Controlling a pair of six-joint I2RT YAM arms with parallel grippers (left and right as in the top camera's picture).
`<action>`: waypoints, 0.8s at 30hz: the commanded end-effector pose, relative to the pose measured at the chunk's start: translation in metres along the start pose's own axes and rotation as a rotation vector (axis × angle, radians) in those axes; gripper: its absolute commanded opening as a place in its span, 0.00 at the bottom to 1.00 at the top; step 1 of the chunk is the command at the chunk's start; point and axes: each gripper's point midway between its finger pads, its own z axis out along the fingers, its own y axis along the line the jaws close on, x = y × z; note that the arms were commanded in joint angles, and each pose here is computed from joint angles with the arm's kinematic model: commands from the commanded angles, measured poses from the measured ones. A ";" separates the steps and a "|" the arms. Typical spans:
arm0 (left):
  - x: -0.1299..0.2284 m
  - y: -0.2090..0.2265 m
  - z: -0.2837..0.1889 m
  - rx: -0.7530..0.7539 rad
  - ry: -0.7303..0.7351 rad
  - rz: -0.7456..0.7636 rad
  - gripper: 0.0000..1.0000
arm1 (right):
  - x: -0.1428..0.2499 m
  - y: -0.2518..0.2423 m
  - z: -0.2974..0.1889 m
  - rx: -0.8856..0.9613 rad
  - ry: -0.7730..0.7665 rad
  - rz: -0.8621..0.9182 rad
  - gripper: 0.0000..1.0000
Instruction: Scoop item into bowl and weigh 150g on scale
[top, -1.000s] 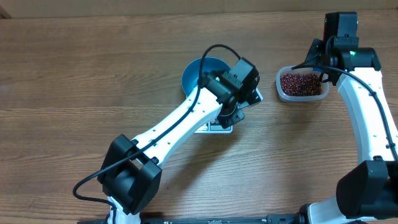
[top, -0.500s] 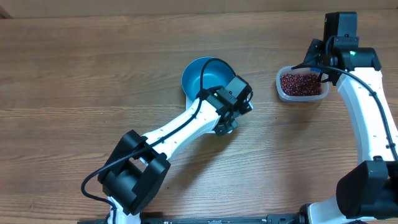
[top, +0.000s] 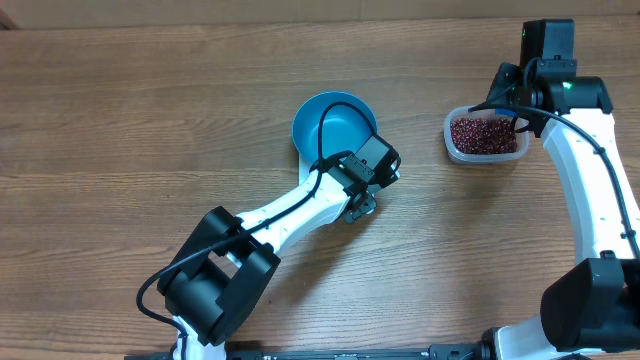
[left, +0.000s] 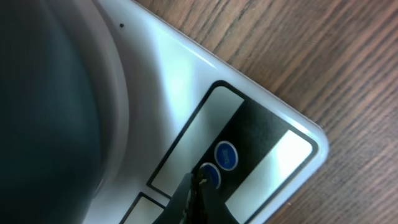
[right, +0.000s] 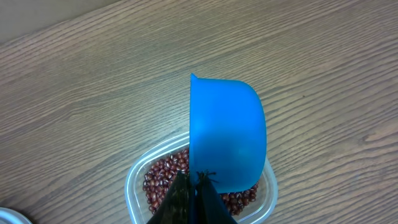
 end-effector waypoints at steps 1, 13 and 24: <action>0.001 0.002 -0.001 -0.035 -0.003 -0.024 0.04 | -0.012 0.000 -0.009 -0.012 -0.034 0.018 0.04; 0.004 0.001 -0.001 -0.031 0.007 -0.037 0.04 | -0.011 0.000 -0.008 -0.012 -0.032 0.018 0.04; 0.011 -0.001 0.000 -0.022 0.031 -0.043 0.04 | -0.011 0.000 -0.008 -0.011 -0.031 0.018 0.04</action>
